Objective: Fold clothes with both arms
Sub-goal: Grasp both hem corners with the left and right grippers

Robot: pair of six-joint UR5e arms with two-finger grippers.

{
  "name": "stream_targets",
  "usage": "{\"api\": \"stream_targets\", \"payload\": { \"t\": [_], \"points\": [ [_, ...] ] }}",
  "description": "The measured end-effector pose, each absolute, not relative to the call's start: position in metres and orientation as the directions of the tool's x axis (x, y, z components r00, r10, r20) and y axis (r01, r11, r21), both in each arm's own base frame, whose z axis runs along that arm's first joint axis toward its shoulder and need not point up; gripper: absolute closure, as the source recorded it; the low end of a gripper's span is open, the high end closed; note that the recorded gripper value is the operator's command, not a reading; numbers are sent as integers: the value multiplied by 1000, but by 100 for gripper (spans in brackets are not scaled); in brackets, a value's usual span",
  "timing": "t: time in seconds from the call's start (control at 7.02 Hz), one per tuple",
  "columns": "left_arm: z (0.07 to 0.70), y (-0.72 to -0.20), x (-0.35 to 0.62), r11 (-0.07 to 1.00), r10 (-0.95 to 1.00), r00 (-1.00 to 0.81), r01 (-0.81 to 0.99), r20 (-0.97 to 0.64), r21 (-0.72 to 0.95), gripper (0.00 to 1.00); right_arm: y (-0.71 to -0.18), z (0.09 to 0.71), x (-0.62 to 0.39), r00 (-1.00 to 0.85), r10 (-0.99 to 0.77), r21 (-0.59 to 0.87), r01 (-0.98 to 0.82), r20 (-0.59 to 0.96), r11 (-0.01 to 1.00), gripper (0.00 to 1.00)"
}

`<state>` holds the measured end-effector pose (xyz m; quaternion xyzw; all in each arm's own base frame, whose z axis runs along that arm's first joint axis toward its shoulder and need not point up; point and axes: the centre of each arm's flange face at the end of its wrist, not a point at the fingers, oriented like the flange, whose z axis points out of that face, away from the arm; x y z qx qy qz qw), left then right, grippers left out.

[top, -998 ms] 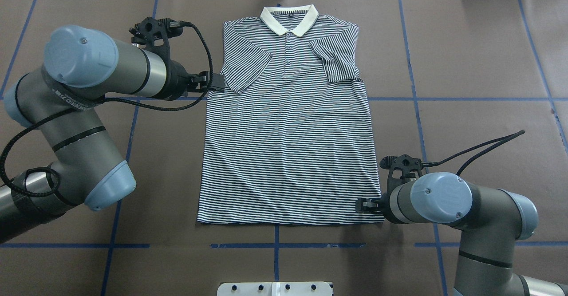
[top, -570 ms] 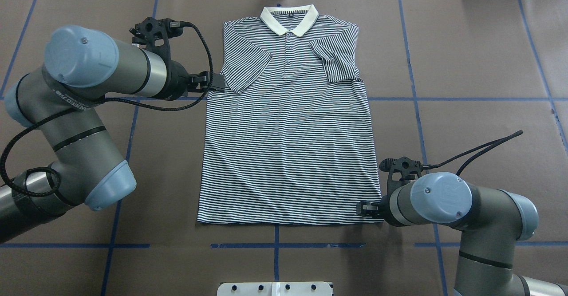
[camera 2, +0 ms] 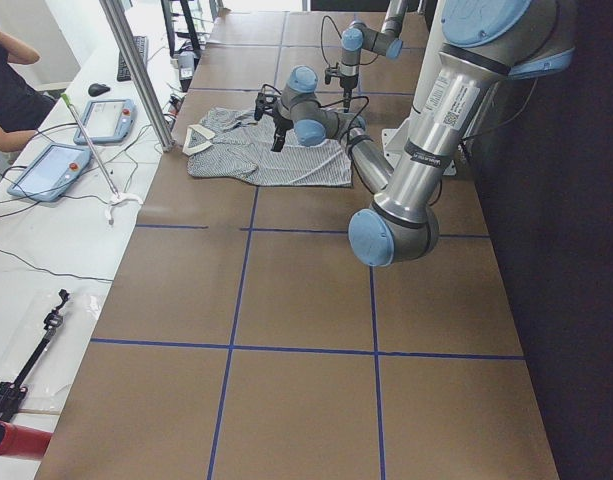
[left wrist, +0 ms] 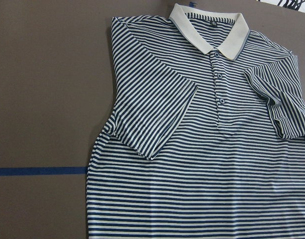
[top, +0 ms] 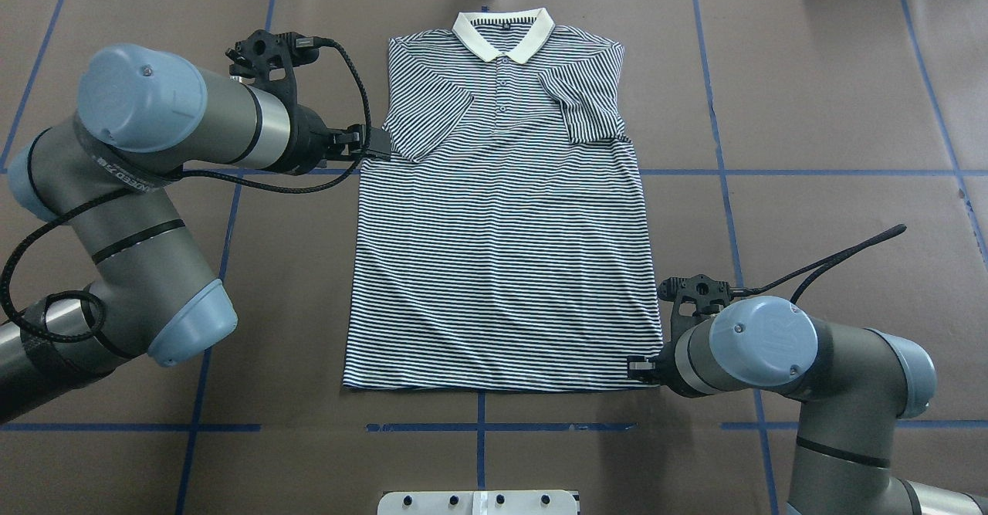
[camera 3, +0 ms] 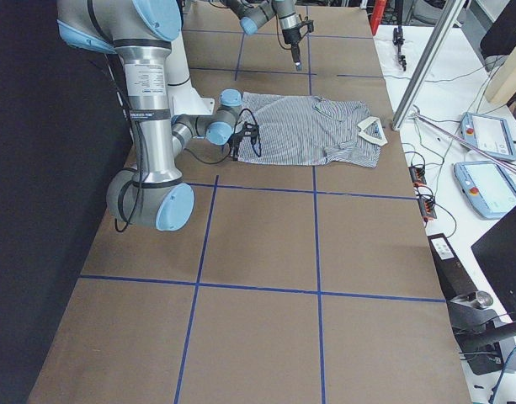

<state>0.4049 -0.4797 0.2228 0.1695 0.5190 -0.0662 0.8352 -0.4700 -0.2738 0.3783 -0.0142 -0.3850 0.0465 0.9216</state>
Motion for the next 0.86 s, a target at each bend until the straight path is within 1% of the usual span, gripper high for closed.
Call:
{"api": "stream_targets", "payload": {
  "t": [0.29,0.43,0.57,0.86],
  "points": [
    [225,-479,407,936,61,457,283,-888,209,0,-273,368,-463,701,101,-65,-77,706,995,100],
    [228,-473,413,944,26,460,282,-888,174,0,-274,358,-455,689,102,-61,-83,718,995,100],
    [229,-452,431,955,-60,462,284,-885,83,0,-277,348,-446,673,103,-56,-92,732,994,100],
    [244,-369,487,945,-249,497,314,-831,-96,1,-281,334,-434,650,106,-48,-106,752,993,100]
  ]
}}
